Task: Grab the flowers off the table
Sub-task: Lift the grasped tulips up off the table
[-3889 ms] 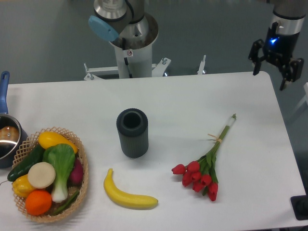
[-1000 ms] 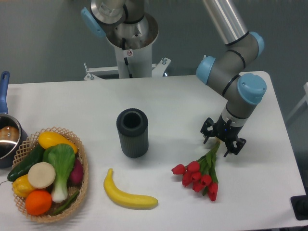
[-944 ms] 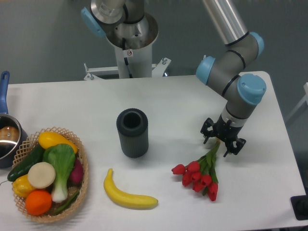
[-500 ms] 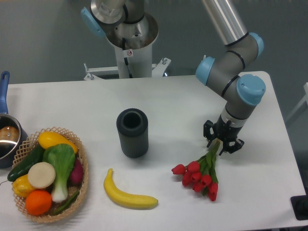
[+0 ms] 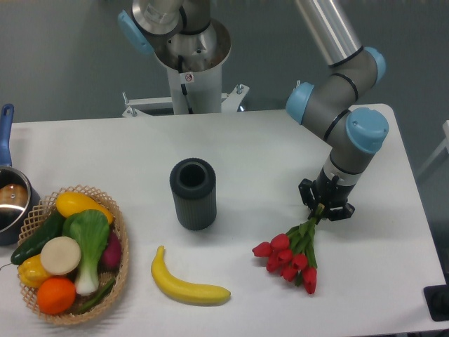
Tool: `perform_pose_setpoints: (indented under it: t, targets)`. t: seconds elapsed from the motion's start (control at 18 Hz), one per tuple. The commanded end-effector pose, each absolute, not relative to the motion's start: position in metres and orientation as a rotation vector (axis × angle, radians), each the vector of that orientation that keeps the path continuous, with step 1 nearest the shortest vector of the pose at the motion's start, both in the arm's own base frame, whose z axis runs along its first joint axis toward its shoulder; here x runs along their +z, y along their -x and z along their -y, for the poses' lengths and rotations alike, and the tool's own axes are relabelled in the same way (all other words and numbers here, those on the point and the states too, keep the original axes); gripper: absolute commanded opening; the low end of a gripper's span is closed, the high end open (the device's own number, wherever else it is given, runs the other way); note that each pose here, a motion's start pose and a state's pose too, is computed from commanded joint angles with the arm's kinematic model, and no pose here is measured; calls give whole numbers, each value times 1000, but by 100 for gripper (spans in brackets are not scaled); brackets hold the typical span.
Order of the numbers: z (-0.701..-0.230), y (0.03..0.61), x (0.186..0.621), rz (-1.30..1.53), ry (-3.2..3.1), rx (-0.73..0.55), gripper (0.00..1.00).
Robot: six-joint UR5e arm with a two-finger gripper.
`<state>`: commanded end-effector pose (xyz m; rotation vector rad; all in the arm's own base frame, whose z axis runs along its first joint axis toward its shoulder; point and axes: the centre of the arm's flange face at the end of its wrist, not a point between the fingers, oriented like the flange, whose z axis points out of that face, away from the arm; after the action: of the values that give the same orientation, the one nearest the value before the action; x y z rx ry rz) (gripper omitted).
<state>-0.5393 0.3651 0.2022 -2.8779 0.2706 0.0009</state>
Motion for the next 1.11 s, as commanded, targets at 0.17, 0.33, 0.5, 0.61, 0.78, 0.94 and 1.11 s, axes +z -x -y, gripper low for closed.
perform_pose_setpoints:
  t: [0.17,0.33,0.5,0.61,0.78,0.94,1.11]
  targets:
    - [-370,546,241,-282,2846,100,22]
    - [-375,544,270,-289,2775,142,22]
    - [-376,541,309,-255,2624,152,22]
    - [-372,541,329,-233,2516,140,22]
    - [-376,537,362,-254,2409,160,22]
    - [-383,533,383,-216,2285,108,22]
    - [-378,533,400,-173,2192,72,22]
